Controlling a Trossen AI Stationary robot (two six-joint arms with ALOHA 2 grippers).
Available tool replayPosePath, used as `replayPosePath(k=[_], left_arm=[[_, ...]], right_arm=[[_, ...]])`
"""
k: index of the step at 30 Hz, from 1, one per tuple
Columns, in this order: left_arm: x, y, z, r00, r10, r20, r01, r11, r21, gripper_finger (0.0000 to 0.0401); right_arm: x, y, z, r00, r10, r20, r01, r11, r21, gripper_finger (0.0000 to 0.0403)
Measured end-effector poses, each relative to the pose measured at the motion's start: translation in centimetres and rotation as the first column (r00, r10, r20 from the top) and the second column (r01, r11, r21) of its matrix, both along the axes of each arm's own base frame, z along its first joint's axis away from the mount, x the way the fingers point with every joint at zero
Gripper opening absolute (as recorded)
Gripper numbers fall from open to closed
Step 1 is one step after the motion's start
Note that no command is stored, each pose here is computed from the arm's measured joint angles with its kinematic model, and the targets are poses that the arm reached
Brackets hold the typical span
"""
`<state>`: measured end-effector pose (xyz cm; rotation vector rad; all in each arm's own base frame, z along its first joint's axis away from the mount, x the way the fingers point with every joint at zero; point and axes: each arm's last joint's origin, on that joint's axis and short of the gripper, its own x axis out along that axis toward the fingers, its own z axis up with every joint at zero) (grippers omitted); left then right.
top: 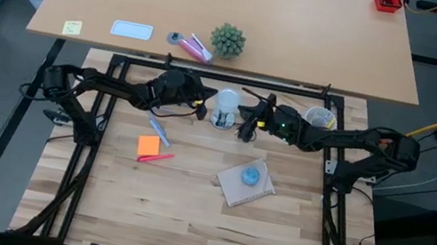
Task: Screw lightbulb
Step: Remove the lightbulb from the lamp
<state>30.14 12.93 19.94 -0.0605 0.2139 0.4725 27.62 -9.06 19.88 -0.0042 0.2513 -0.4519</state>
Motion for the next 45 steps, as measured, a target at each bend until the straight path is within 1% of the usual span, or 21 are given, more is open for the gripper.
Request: replayPosePath(k=[5, 10, 13, 16, 18, 21, 23, 27, 29, 32, 34, 35, 37, 40, 43, 45], left_arm=[[0.2, -0.5, 0.0, 1.0, 0.0, 0.019, 0.001, 0.999, -0.044, 0.0], [0.2, -0.9, -0.2, 1.0, -0.005, 0.009, 0.006, 0.996, -0.092, 0.0], [0.4, -1.4, -0.3, 0.999, -0.042, 0.01, 0.043, 0.992, -0.118, 0.0], [0.7, -2.2, -0.3, 0.996, -0.087, 0.011, 0.087, 0.989, -0.121, 0.0], [0.9, -2.7, -0.5, 0.995, -0.103, -0.001, 0.103, 0.987, -0.126, 0.0], [1.1, -3.5, -1.0, 0.992, -0.123, -0.03, 0.118, 0.984, -0.136, 0.0], [1.3, -4.0, -0.7, 0.991, -0.134, -0.012, 0.132, 0.984, -0.12, 0.0], [1.5, -4.7, -0.7, 0.988, -0.152, -0.019, 0.149, 0.983, -0.106, 0.0], [1.5, -4.9, -0.4, 0.988, -0.155, 0.001, 0.154, 0.983, -0.097, 0.0], [1.5, -5.2, 0.5, 0.985, -0.165, 0.041, 0.167, 0.984, -0.067, 0.0], [1.3, -5.3, 1.3, 0.983, -0.168, 0.074, 0.171, 0.985, -0.037, 0.0], [1.2, -5.3, 1.8, 0.982, -0.166, 0.091, 0.168, 0.986, -0.011, 0.0], [1.0, -5.1, 2.6, 0.984, -0.13, 0.123, 0.126, 0.991, 0.037, 0.0], [0.7, -4.3, 3.4, 0.987, -0.026, 0.16, 0.01, 0.995, 0.1, 0.0], [0.3, -3.1, 3.7, 0.985, 0.035, 0.172, -0.06, 0.988, 0.141, 0.0], [0.1, -2.2, 3.5, 0.985, 0.067, 0.16, -0.089, 0.987, 0.133, 0.0]], right_arm=[[0.0, 0.0, 0.0, 1.0, -0.003, -0.004, 0.003, 1.0, 0.0, 0.0011], [-0.1, -0.2, -0.1, 0.998, -0.055, -0.012, 0.055, 0.998, -0.011, 0.0011], [-0.2, -0.4, -0.2, 0.994, -0.109, -0.023, 0.108, 0.994, -0.022, 0.0011], [-0.3, -0.4, -0.2, 0.99, -0.14, -0.031, 0.139, 0.99, -0.029, 0.0011], [-0.3, -0.4, -0.2, 0.99, -0.138, -0.03, 0.137, 0.99, -0.029, 0.0011], [-0.2, -0.2, -0.5, 0.994, -0.094, -0.05, 0.093, 0.996, -0.014, 0.0011], [-0.2, -0.1, -0.6, 0.995, -0.082, -0.051, 0.082, 0.997, -0.011, 0.0011], [-0.2, -0.3, -0.4, 0.994, -0.099, -0.041, 0.098, 0.995, -0.024, 0.0011], [-0.3, -0.2, -0.2, 0.994, -0.1, -0.034, 0.099, 0.995, -0.032, 0.0011], [-0.6, -0.1, 0.8, 0.995, -0.099, -0.02, 0.097, 0.992, -0.077, 0.0011], [-1.0, 0.0, 1.7, 0.995, -0.097, 0.01, 0.097, 0.991, -0.088, 0.0011], [-1.2, 0.1, 2.3, 0.996, -0.088, 0.032, 0.09, 0.992, -0.086, 0.0011], [-1.6, 0.4, 3.3, 0.995, -0.043, 0.084, 0.048, 0.997, -0.059, 0.0011], [-2.0, 0.8, 4.3, 0.989, 0.043, 0.143, -0.041, 0.999, -0.012, 0.0011], [-1.9, 1.0, 4.2, 0.981, 0.11, 0.16, -0.118, 0.992, 0.043, 0.0011], [-1.6, 1.1, 3.6, 0.978, 0.14, 0.152, -0.153, 0.985, 0.078, 0.0011]])
